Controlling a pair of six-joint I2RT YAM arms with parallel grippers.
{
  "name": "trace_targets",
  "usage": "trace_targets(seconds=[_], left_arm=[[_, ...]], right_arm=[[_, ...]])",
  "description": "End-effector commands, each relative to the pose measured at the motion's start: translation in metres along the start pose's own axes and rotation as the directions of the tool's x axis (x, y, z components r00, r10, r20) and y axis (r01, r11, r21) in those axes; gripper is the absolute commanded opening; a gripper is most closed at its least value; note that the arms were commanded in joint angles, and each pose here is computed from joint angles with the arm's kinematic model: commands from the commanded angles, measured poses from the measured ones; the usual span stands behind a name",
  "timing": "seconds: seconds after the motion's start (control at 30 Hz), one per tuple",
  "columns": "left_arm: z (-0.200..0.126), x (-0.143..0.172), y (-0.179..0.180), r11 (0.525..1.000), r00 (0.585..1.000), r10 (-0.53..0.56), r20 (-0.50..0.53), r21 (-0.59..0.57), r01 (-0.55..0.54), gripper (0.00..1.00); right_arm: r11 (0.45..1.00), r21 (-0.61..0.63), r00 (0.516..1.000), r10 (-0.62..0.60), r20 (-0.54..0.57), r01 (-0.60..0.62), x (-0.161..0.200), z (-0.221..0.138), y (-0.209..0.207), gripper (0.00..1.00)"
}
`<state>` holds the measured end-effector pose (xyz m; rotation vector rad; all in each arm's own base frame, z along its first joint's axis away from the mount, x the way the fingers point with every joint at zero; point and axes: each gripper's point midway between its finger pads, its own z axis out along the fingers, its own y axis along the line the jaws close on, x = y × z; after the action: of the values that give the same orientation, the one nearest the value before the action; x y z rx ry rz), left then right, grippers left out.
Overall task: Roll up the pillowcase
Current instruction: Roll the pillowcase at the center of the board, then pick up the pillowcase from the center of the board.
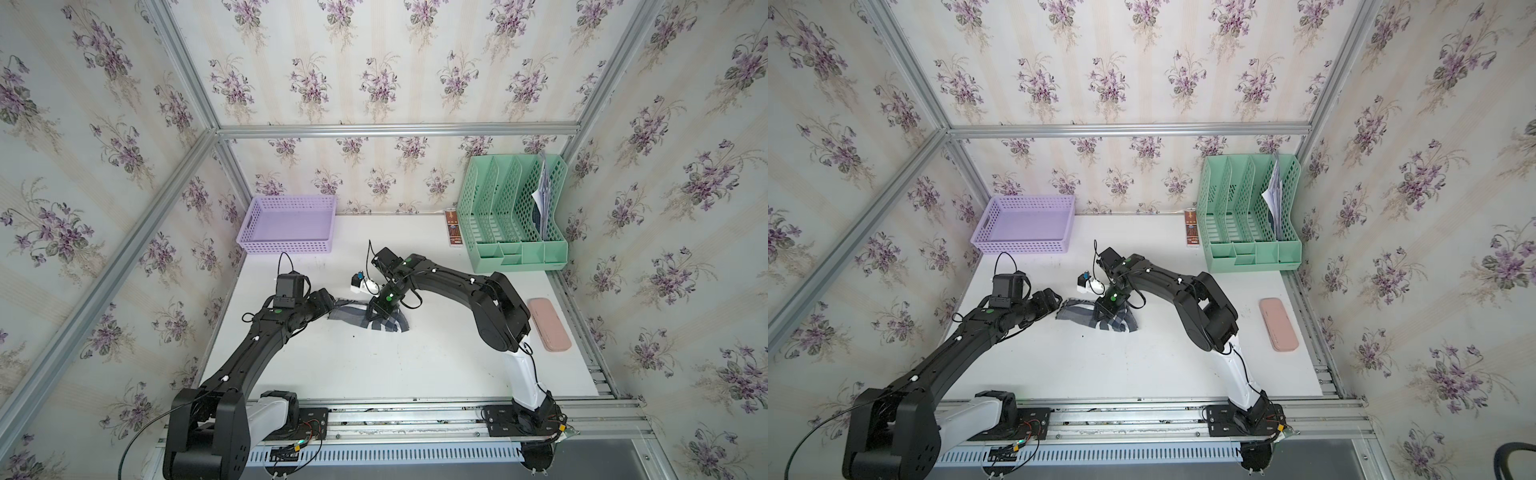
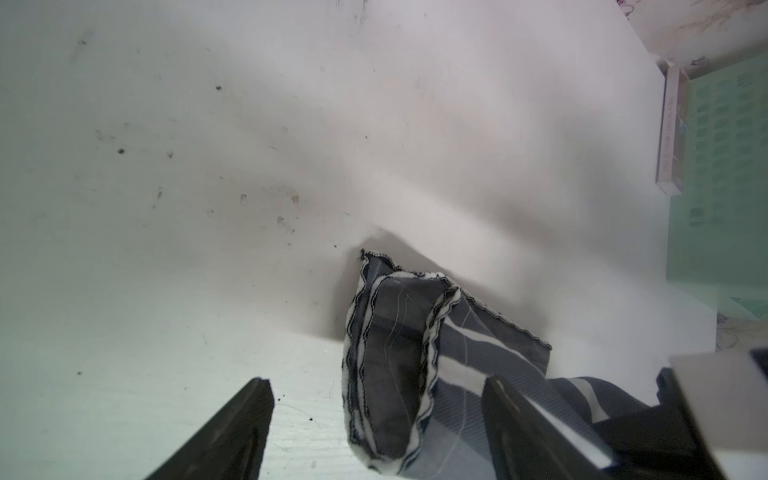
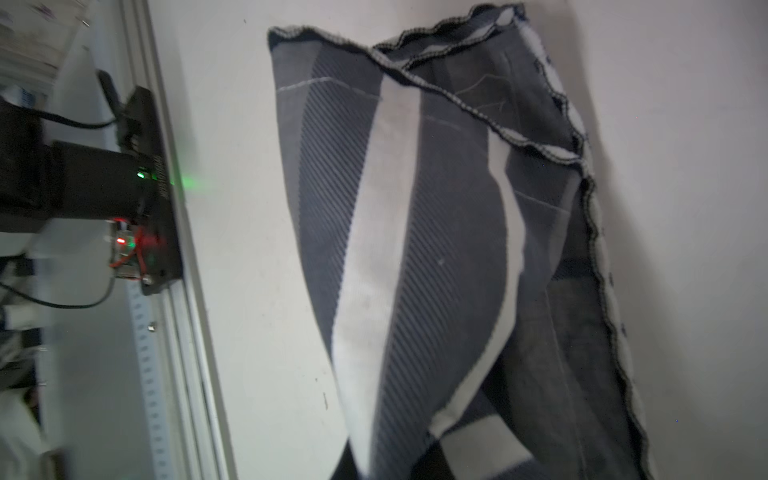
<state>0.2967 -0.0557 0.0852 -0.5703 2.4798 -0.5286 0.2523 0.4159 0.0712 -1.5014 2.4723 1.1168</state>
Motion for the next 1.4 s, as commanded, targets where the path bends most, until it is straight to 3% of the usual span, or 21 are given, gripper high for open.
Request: trace_targets(seconds=[0.0,0.17,0.47,0.63,1.0,1.2,1.3,1.37], left_arm=[[0.003,0.004,-0.008,0.998,1.000,0.005,-0.019,0.057,-0.004,0.84],[0.005,0.007,-0.009,0.997,1.000,-0.007,-0.022,0.073,0.009,0.84],[0.002,0.002,-0.009,0.997,1.000,-0.018,-0.002,0.070,0.018,0.92],[0.017,0.010,-0.022,0.985,0.997,-0.056,-0.049,0.161,0.064,0.92],[0.074,0.036,-0.051,0.977,0.987,-0.018,-0.160,0.208,0.051,0.86],[0.105,0.041,-0.053,0.989,0.981,0.026,-0.192,0.148,0.003,0.80],[0.118,0.046,-0.057,0.987,0.979,0.036,-0.202,0.164,-0.002,0.73],[0.127,0.050,-0.056,0.989,0.975,0.055,-0.215,0.143,-0.024,0.62]], right_arm=[[0.953,-0.252,0.984,0.176,0.012,-0.168,-0.007,-0.011,0.026,0.00],[0.898,-0.317,0.946,0.323,0.008,-0.304,-0.006,-0.005,-0.004,0.00],[0.801,-0.409,0.860,0.505,0.069,-0.437,-0.011,-0.011,-0.045,0.00],[0.766,-0.412,0.826,0.561,0.052,-0.494,-0.005,-0.002,-0.061,0.00],[0.673,-0.444,0.726,0.684,0.070,-0.591,-0.004,0.005,-0.087,0.03],[0.653,-0.456,0.709,0.702,0.066,-0.604,0.001,0.003,-0.091,0.05],[0.646,-0.466,0.710,0.702,0.051,-0.605,0.004,0.006,-0.090,0.06],[0.644,-0.467,0.711,0.702,0.046,-0.606,0.006,0.009,-0.090,0.06]])
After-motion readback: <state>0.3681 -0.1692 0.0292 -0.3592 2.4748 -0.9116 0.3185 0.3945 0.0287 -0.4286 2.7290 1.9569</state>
